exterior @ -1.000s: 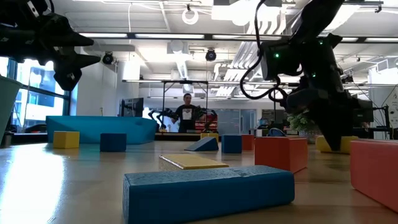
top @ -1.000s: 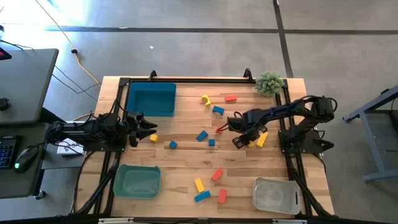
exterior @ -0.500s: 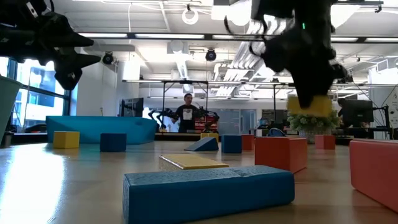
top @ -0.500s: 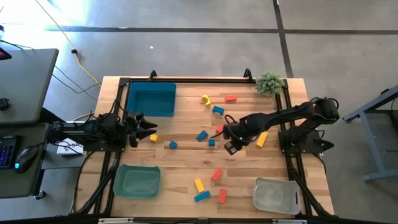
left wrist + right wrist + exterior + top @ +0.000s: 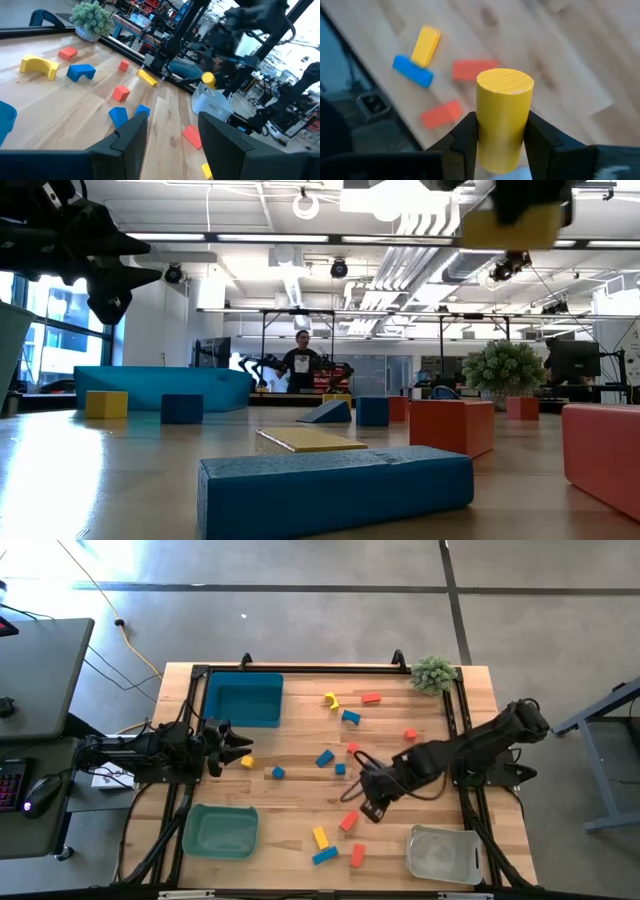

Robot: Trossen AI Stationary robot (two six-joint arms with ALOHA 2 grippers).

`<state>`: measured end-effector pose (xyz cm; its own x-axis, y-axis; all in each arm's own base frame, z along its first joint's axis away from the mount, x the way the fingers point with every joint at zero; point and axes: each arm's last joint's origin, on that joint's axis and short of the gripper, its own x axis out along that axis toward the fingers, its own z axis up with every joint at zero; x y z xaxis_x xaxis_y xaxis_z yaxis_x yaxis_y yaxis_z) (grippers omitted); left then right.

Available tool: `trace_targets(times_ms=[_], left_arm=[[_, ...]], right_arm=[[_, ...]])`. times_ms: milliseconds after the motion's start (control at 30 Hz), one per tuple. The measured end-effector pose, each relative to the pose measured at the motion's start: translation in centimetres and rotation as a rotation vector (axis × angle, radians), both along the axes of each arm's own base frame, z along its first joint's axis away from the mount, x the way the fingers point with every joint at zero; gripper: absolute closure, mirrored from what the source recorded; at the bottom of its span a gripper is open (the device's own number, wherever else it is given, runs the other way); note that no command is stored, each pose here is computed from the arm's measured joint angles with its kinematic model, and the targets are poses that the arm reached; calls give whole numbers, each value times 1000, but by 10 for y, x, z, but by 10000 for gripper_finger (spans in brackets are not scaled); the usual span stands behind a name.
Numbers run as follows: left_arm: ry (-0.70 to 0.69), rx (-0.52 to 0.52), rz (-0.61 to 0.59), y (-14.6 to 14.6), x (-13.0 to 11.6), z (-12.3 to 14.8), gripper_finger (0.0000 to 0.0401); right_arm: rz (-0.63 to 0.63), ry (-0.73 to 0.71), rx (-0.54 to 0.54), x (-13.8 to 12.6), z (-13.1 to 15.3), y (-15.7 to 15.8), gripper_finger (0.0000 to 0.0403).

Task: Sort & place blocks by color
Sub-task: Put the yellow block into the gray bin

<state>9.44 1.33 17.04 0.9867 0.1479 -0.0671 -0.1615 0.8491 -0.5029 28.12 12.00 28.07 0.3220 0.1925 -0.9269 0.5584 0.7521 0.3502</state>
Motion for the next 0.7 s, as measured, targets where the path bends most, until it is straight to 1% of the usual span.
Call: trace_targets(times_ms=[100,233,400,533,700], left_arm=[[-2,-15,1,0,0,0,235],[-4,-24,1,0,0,0,235],[-13,-83,5,0,0,0,235],[-15,-98,7,0,0,0,235],[-17,-113,11,0,0,0,235]], right_arm=[[26,26,48,-8,0,17,302],[33,53,81,-22,0,42,302],[34,100,123,-45,0,74,302],[-8,161,135,-67,-1,95,302],[-116,236,104,-96,-3,113,302]])
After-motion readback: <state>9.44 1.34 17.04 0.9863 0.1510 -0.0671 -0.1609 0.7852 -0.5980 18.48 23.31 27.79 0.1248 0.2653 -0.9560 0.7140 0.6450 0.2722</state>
